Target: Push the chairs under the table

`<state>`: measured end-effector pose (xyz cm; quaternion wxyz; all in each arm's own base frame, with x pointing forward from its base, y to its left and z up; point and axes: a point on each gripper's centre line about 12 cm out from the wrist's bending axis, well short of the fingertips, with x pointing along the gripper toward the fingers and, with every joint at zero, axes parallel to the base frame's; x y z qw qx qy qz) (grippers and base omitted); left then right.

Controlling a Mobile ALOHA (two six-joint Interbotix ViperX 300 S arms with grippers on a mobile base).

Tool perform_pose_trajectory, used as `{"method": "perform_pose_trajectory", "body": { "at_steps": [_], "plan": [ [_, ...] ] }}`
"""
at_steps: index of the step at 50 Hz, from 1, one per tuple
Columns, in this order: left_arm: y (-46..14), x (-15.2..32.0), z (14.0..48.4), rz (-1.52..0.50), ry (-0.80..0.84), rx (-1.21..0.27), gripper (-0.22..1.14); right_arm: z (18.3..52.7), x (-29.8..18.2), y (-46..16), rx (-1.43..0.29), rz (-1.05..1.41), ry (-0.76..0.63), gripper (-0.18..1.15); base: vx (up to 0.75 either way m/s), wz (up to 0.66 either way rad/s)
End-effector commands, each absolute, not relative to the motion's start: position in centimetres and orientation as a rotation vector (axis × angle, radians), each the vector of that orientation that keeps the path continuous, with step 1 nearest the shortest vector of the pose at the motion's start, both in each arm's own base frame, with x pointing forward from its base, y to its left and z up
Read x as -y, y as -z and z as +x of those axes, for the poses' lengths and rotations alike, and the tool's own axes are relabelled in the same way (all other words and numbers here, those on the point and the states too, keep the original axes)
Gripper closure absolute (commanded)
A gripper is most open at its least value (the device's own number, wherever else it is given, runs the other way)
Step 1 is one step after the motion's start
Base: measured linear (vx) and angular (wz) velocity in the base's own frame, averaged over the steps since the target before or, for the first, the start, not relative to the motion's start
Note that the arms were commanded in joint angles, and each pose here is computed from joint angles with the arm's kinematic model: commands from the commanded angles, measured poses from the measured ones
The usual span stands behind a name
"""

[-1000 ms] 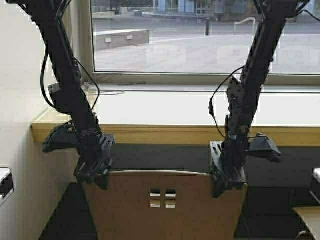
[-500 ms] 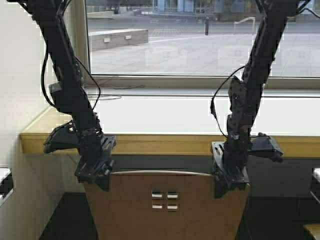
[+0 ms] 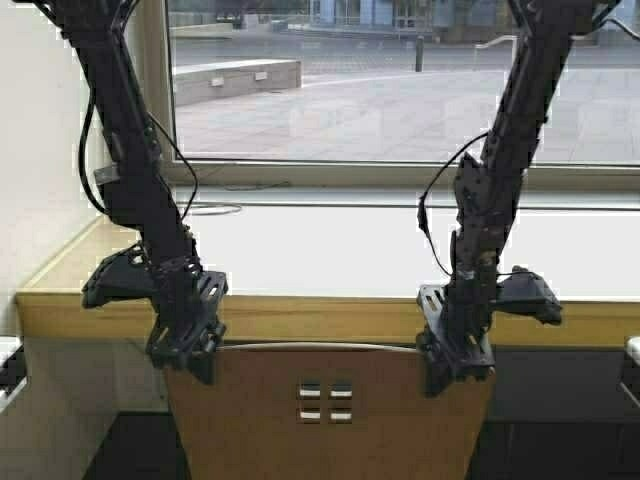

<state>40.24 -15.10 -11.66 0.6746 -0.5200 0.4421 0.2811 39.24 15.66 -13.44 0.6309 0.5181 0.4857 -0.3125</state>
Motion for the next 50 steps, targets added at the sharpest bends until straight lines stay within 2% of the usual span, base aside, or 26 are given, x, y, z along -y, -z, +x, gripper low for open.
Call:
{"method": "perform_pose_trajectory", "body": {
  "at_steps": [1, 10, 21, 50],
  "plan": [
    [10.7, 15.6, 41.7, -1.176, -0.586, -0.948, 0.88, 40.4, -16.2, 12.5, -1.094, 1.133, 0.642, 0.92, 0.27, -0.03],
    [10.1, 15.5, 41.5, -1.177, -0.585, -0.947, 0.88, 38.9, -15.9, 12.6, -1.121, 1.112, 0.66, 0.92, 0.24, -0.03],
    [10.2, 15.8, 42.3, -1.187, -0.574, -0.941, 0.88, 39.9, -16.2, 12.1, -1.107, 1.119, 0.633, 0.92, 0.21, 0.02],
    [10.0, 15.7, 41.5, -1.175, -0.579, -0.958, 0.87, 38.5, -15.7, 12.6, -1.143, 1.079, 0.64, 0.92, 0.16, 0.03]
  ]
}}
